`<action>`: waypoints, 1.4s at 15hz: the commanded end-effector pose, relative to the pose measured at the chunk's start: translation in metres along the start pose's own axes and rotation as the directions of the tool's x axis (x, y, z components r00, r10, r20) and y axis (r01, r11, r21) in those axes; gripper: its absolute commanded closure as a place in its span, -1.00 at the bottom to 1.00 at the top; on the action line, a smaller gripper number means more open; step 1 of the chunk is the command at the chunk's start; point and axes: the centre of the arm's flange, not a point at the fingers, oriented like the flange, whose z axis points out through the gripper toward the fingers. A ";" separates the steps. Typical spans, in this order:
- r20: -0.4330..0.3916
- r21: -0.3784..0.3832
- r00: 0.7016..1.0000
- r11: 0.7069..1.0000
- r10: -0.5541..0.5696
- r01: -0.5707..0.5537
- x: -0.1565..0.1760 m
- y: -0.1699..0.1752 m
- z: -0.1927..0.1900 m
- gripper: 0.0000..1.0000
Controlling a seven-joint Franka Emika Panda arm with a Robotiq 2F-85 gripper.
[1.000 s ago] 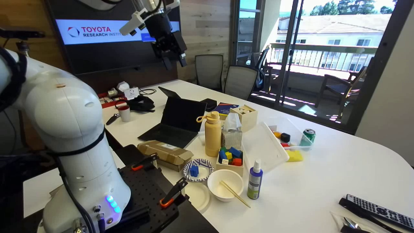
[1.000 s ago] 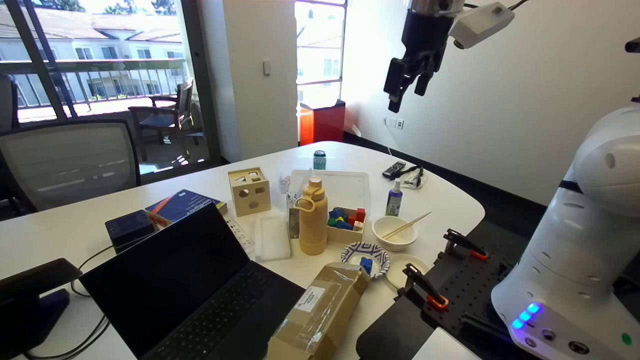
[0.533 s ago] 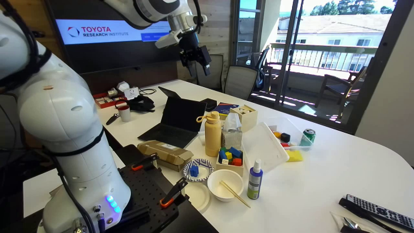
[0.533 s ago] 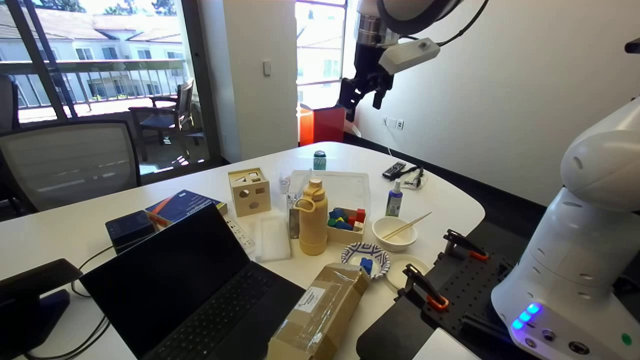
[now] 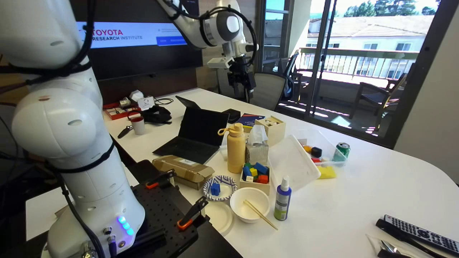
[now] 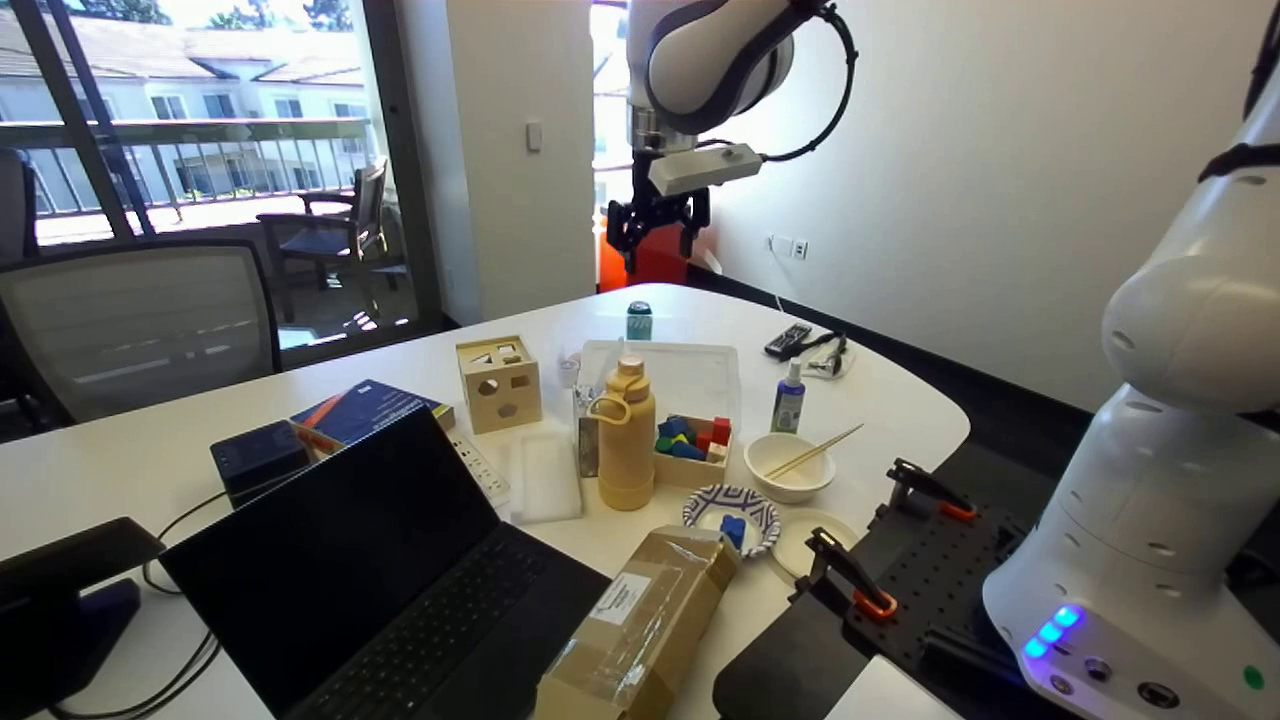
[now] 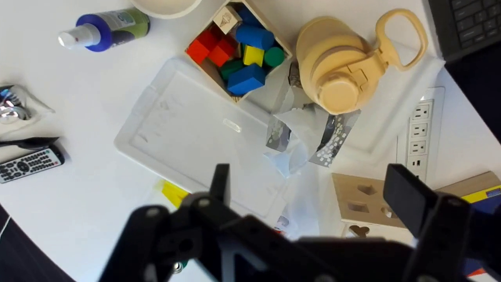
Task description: Pick up a tissue and put it on the table
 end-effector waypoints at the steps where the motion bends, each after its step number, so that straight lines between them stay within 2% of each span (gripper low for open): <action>1: 0.036 0.033 0.998 0.998 0.051 -0.053 0.068 -0.012 0.052 -1.00; 5: 0.088 0.036 0.991 0.994 0.096 -0.100 0.093 -0.010 0.117 -1.00; 8: 0.119 0.059 0.984 0.988 0.133 -0.140 0.102 -0.013 0.145 -1.00; 13: 0.137 0.069 0.974 0.979 0.180 -0.191 0.111 -0.012 0.162 -1.00; 21: 0.164 0.043 0.964 0.974 0.211 -0.221 0.104 0.000 0.185 -1.00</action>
